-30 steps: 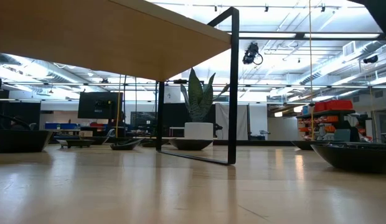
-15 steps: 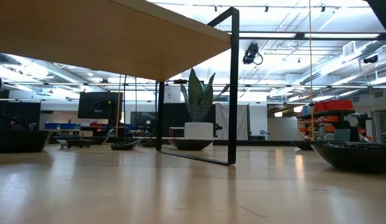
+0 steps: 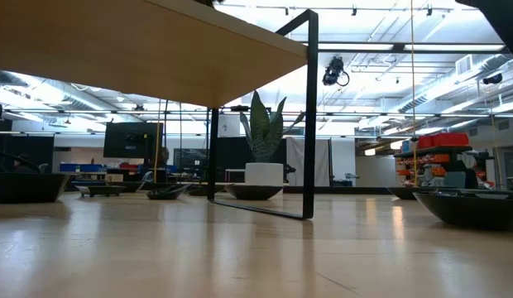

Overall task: Pick & Place Mini shaped plates
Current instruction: Put the black distorted square plate on the shelf

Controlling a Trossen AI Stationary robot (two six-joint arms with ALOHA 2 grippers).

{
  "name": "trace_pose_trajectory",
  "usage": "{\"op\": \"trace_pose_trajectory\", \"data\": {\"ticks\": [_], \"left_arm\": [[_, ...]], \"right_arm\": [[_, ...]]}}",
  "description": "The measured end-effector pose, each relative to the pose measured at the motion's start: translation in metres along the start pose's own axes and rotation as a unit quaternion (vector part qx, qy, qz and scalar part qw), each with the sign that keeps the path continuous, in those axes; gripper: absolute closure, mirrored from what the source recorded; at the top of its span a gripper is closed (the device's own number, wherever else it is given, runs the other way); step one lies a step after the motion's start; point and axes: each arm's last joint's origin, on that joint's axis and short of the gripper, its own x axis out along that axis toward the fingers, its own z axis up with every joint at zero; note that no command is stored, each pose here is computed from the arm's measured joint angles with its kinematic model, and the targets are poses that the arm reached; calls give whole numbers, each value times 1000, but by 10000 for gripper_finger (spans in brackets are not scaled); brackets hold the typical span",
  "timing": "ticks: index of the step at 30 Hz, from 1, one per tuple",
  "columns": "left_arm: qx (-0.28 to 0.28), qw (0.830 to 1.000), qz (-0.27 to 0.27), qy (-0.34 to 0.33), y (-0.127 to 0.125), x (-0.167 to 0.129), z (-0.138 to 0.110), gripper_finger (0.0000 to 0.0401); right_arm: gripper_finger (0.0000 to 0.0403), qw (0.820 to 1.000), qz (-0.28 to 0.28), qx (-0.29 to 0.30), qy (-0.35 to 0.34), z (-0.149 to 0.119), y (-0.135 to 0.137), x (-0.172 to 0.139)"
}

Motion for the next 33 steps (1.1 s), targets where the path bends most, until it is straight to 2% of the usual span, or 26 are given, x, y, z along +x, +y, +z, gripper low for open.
{"op": "trace_pose_trajectory", "data": {"ticks": [8,14,21,33], "left_arm": [[0,1000,0,0,0,0,0,383],[0,1000,0,0,0,0,0,383],[0,1000,0,0,0,0,0,383],[0,1000,0,0,0,0,0,383]], "right_arm": [[403,999,-29,14,10,-5,-25,0],[403,997,-34,22,-59,-16,-41,-24],[403,993,-71,85,-48,-47,-78,-53],[403,982,-131,135,-14,-92,-120,-88]]}}
